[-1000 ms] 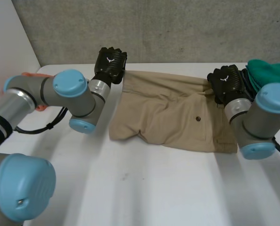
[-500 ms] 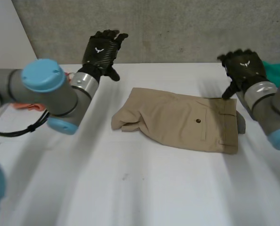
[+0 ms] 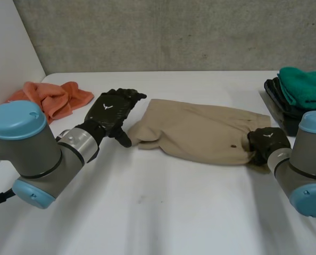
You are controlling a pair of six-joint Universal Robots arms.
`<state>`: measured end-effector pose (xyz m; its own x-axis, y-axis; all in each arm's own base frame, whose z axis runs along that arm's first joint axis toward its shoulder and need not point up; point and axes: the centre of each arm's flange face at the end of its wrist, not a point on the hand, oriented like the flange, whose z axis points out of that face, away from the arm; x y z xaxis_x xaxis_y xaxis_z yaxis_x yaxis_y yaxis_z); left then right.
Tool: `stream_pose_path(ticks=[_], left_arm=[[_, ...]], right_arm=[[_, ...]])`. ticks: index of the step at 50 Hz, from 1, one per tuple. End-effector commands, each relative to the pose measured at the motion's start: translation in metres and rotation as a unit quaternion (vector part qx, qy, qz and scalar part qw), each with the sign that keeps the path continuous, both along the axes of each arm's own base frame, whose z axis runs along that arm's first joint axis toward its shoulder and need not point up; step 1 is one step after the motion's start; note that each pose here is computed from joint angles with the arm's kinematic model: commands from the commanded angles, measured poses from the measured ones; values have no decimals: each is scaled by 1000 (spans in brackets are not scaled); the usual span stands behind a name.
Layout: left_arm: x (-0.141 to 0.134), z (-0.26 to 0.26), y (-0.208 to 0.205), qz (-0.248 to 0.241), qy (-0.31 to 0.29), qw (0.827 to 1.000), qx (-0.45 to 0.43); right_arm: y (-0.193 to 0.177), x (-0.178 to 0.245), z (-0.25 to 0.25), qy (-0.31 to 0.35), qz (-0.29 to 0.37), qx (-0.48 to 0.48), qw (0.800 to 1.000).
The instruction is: Fold the laundry.
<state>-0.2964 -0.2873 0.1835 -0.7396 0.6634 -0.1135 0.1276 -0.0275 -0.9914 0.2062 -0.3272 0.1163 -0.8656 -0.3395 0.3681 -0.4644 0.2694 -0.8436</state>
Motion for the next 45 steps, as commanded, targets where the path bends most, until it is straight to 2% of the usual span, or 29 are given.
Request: stream_pose_path(ticks=[1,6,7,10,11,14,15,18,19,23,24,26,29,32,33,34,39,42,45], left_arm=[[5,11,-2,11,12,1000,-11],[14,21,-4,22,21,999,-17],[16,23,-5,23,23,999,-19],[22,26,-6,30,29,999,-17],[24,27,-6,32,31,999,-16],[26,28,-5,32,35,999,-12],[26,27,-4,31,36,999,-11],[24,27,-3,28,37,999,-11],[24,27,-3,29,37,999,-11],[17,26,1,20,36,999,-11],[16,26,2,19,35,999,-11],[11,27,3,13,37,999,-16],[3,33,1,9,41,999,-24],[-5,39,0,9,44,999,-30],[-8,42,0,9,45,998,-33],[-11,45,0,9,46,998,-35],[-27,59,-2,10,49,998,-48],[-41,63,-5,6,50,997,-55],[-54,60,-6,-3,47,998,-48]], right_arm=[[-12,-30,33,50,-50,-65,995],[-22,-51,50,146,-37,-104,983],[-24,-53,54,194,-25,-113,974],[-27,-46,61,250,0,-136,959],[-25,-27,66,266,32,-166,949],[-13,15,71,261,105,-221,934],[-1,43,73,247,162,-258,920],[26,83,69,215,263,-302,891],[47,108,55,189,341,-316,865],[92,144,16,140,484,-305,808],[97,147,10,138,496,-299,803],[100,152,3,147,502,-290,801],[95,152,12,160,481,-282,815],[87,147,32,136,424,-256,858],[86,146,40,112,410,-250,870],[83,142,64,45,385,-240,890],[59,113,118,-159,297,-189,922],[38,95,126,-233,247,-152,928],[22,80,124,-231,207,-122,943]])
